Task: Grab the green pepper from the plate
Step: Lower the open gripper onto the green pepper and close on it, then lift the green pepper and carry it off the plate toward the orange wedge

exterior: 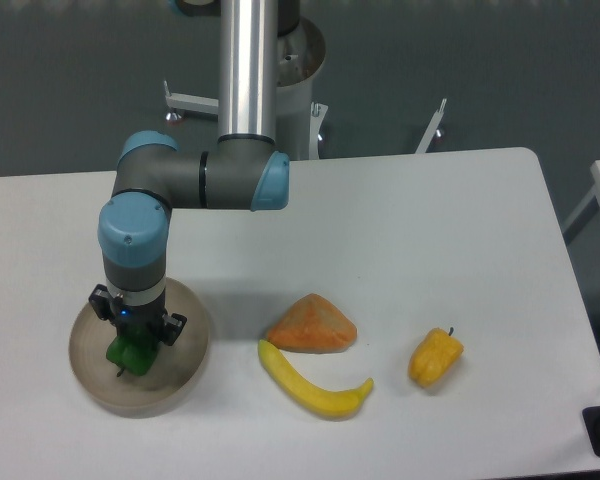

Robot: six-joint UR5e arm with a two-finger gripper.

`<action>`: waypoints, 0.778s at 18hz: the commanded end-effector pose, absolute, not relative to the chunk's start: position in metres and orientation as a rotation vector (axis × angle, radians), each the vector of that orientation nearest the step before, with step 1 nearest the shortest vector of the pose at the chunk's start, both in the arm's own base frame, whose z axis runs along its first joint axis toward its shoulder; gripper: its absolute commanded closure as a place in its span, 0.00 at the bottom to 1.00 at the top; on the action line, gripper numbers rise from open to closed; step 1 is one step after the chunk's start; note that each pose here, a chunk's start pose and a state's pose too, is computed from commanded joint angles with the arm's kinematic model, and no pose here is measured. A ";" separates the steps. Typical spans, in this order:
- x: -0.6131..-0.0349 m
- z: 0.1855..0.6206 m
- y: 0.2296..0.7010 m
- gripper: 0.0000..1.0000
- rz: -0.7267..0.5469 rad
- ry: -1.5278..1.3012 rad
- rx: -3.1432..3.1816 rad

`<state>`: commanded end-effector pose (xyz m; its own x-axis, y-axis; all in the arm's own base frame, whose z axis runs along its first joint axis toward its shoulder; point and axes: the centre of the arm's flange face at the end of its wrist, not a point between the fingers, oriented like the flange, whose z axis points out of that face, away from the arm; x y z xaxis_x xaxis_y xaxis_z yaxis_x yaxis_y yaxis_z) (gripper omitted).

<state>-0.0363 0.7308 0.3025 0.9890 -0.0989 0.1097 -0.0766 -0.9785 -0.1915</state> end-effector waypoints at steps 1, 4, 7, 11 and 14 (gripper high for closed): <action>-0.042 0.314 0.729 0.61 -0.159 0.154 -2.929; -0.083 0.344 0.717 0.61 -0.092 0.191 -2.893; -0.113 0.360 0.704 0.60 -0.019 0.271 -2.879; -0.149 0.383 0.687 0.60 0.074 0.297 -2.867; -0.177 0.391 0.675 0.60 0.208 0.411 -2.888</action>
<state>-0.1769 0.6746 0.3908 0.9511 -0.2587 -0.1688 -0.2893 -0.9376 -0.1929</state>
